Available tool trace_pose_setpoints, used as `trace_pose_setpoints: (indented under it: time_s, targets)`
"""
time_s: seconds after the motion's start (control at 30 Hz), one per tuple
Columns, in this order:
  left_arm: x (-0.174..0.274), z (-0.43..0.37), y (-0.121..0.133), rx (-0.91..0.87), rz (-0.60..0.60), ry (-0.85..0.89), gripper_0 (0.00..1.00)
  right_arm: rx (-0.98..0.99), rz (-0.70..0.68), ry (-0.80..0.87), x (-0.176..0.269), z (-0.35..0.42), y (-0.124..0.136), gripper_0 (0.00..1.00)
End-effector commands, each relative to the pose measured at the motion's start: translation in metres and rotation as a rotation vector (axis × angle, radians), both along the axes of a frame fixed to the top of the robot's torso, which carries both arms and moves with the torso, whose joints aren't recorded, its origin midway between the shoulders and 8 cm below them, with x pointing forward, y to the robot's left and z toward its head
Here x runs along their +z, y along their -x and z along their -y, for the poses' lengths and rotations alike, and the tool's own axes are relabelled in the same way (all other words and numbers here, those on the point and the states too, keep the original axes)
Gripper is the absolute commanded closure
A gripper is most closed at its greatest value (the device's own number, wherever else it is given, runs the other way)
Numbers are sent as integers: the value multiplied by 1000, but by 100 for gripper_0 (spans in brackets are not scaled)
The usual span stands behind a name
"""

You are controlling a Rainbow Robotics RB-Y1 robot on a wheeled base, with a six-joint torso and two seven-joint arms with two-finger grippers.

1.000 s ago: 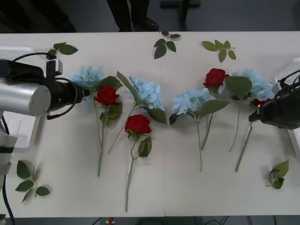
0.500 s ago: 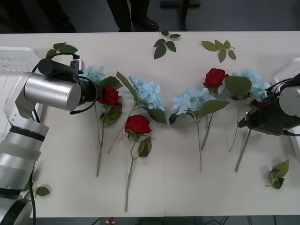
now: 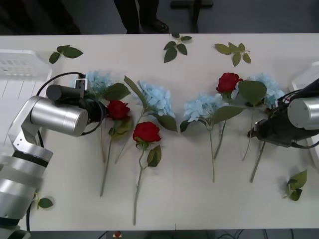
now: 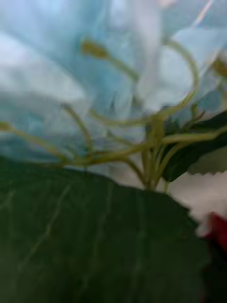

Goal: Place the red flowers into the right box and the blue flowers into the left box. If a person shows an open palm, hand one flower to the person first, then continue sorting.

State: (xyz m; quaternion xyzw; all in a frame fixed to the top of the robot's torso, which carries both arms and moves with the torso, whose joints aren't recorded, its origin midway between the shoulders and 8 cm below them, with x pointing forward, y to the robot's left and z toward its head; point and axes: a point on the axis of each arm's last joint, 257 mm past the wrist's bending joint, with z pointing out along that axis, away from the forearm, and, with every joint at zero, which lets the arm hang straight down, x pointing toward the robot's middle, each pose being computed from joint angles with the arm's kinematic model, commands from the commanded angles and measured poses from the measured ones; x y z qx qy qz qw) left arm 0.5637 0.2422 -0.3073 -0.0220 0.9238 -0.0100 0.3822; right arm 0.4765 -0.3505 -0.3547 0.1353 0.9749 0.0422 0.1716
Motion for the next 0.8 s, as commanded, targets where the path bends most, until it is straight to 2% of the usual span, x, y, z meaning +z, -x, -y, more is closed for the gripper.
trace_pose_setpoints:
  time_s: [0.03, 0.07, 0.1, 0.13, 0.17, 0.2, 0.23, 0.5, 0.67, 0.8]
  targets:
    - [5, -19, -3, -8, 42, -42, 6, -61, 38, -21, 12, 0, -13, 29]
    - [4, -21, -3, -6, 41, -44, 14, -61, 37, -21, 11, -1, -12, 43]
    - [5, -21, -3, -7, 41, -46, 38, -59, 36, -19, 11, 0, -12, 70]
    - [4, -22, -2, -5, 40, -46, 55, -60, 34, -19, 11, 0, -12, 88]
    - [4, -22, -2, -3, 40, -44, 79, -60, 36, -19, 11, 0, -12, 99]
    - [3, -23, -2, 0, 39, -43, 92, -60, 36, -19, 11, -1, -12, 100]
    - [4, -23, -2, 0, 40, -43, 100, -60, 36, -18, 11, 0, -12, 100]
    - [10, -26, -4, -1, 50, -43, 100, -56, 37, -10, 11, 1, -13, 100]
    - [43, -29, -2, -1, 64, -45, 100, -45, 45, 2, 15, 5, -14, 100]
    - [75, -31, -5, -17, 96, -65, 100, -15, 70, 41, 41, 17, -16, 100]
